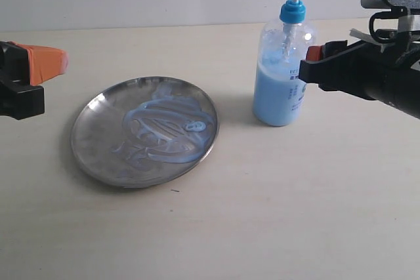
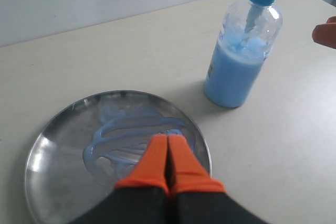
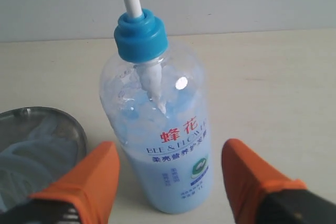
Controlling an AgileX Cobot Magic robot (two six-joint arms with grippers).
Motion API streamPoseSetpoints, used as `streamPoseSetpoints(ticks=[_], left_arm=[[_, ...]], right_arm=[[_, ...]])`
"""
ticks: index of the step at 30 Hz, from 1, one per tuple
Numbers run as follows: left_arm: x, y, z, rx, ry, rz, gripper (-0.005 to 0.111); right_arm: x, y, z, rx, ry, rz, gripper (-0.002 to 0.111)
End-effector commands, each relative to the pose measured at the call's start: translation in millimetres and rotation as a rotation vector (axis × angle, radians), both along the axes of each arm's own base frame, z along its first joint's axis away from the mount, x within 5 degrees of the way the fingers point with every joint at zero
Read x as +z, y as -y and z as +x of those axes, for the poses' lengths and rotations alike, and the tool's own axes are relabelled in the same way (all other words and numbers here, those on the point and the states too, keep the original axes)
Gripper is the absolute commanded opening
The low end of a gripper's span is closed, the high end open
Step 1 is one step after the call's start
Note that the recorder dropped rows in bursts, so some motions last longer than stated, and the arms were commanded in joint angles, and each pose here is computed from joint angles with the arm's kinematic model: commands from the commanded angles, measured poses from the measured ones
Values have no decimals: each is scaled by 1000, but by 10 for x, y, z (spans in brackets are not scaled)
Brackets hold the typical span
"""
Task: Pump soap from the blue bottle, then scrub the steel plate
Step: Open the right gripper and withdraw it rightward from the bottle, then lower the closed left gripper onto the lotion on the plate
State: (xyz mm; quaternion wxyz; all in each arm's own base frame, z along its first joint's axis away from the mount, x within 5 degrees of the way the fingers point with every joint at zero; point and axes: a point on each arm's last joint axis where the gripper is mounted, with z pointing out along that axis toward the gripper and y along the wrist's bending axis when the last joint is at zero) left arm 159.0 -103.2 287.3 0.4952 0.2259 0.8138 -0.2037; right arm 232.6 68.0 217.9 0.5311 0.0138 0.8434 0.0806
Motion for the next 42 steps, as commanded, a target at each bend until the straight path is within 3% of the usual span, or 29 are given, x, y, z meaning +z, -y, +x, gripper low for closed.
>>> streamPoseSetpoints(ticks=[1,8,20,25,28,36,42], left_arm=[[-2,-16,-6,14,7,-11,0],[-2,-16,-6,14,7,-11,0],[34,-35,27,45,56,-17,0],[21,-42,64,-21,182,158,0],[4,5,131,-38,155,177,0],[-99,329,495,-187,-68,261,0],[-16,526,870,-180,-40,264,0]], right_arm=[[7,7,-12,-14,6,27,57],[6,7,-13,-45,-5,95,57],[25,2,-5,-20,23,54,57],[27,-4,-5,-6,29,40,57],[28,-5,-5,-4,29,38,57],[62,-5,-12,9,52,25,56],[246,25,-91,15,128,36,56]])
